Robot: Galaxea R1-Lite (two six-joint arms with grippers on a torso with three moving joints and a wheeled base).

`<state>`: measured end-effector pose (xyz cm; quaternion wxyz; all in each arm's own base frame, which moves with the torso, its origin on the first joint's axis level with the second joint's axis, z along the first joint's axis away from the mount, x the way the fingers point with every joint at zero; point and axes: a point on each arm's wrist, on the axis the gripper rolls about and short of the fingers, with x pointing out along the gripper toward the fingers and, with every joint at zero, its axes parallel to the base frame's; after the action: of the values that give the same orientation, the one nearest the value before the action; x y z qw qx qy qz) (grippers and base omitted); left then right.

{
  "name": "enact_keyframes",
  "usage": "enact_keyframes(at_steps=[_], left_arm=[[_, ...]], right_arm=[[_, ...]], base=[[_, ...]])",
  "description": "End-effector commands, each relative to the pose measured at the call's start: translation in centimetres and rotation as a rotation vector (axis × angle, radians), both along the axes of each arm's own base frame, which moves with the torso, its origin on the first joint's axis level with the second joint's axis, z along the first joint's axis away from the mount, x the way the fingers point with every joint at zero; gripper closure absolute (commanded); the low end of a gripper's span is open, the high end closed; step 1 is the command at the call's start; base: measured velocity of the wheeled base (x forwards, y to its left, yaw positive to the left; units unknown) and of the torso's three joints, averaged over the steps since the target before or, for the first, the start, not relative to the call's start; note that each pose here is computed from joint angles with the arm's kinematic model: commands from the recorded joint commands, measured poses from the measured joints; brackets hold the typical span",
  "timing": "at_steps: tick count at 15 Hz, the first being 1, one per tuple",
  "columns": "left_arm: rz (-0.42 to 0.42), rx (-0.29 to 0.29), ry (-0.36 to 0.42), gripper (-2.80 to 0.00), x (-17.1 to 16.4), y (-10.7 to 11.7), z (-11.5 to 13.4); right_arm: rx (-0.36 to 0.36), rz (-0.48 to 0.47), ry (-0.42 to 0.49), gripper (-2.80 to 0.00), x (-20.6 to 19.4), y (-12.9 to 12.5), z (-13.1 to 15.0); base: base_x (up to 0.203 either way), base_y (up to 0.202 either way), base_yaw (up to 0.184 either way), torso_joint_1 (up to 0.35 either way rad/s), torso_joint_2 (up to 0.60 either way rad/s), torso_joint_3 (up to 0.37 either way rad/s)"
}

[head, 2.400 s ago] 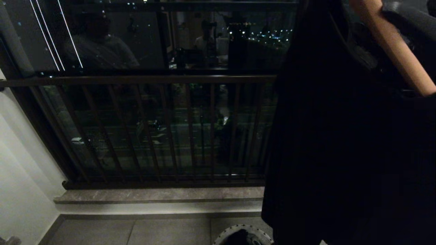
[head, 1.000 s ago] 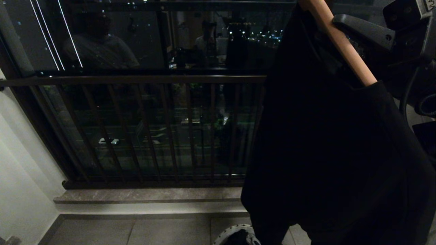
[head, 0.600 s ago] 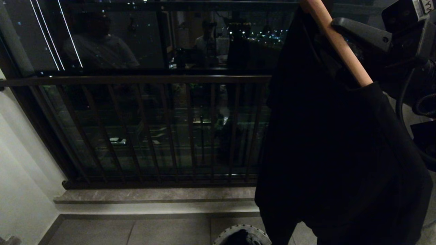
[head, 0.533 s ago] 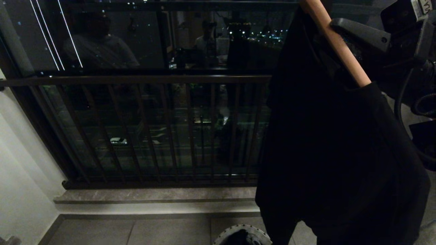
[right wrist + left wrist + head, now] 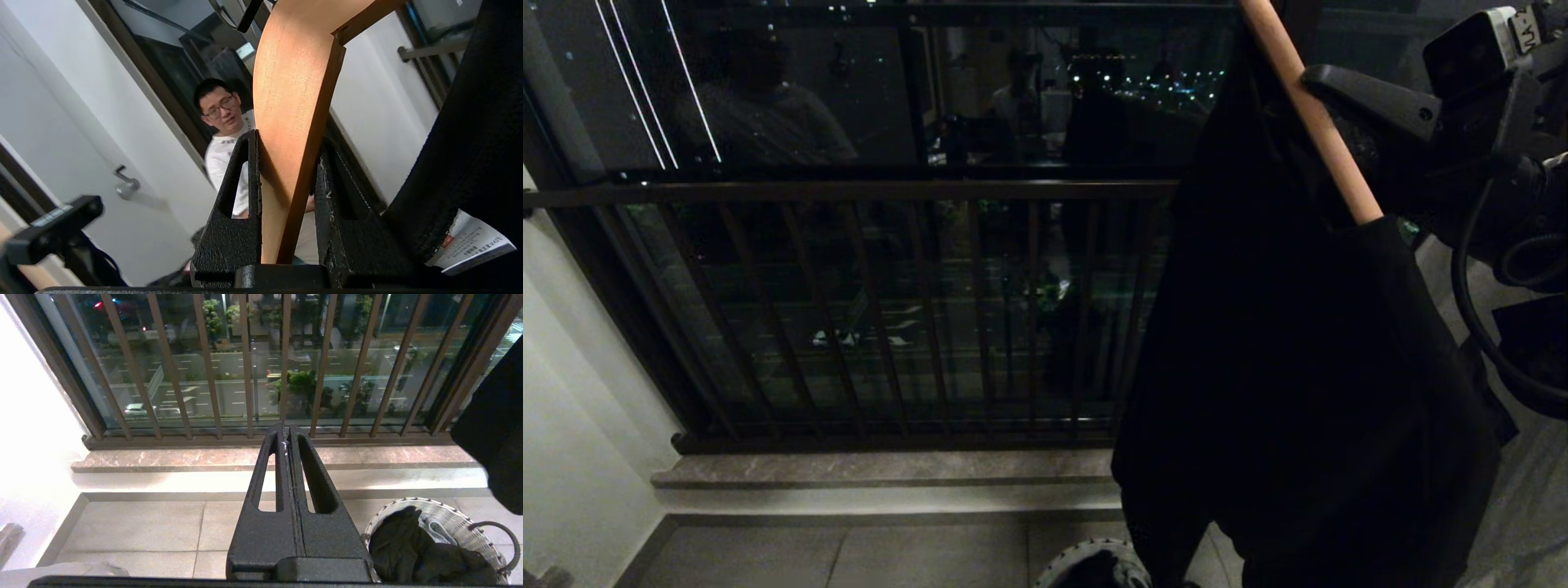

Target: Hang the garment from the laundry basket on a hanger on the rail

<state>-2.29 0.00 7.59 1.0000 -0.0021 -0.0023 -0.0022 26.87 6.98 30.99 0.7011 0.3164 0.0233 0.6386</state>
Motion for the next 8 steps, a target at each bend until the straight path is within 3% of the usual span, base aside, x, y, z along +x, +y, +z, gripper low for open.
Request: enact_keyframes(at_steps=[1,8], left_arm=[[0.000,0.000,0.002,0.00,0.02,0.00,-0.03],[0.000,0.000,0.002,0.00,0.02,0.00,-0.03]], right_arm=[[-0.006,0.001,-0.014,0.00,-0.26,-0.05,-0.03],[-0.026,-0.027,-0.057,0.00,0.25,0.07,-0.79]], base=[[0.000,0.000,0.000,0.000,0.00,0.000],[0.000,0.000,0.000,0.000,0.00,0.000]])
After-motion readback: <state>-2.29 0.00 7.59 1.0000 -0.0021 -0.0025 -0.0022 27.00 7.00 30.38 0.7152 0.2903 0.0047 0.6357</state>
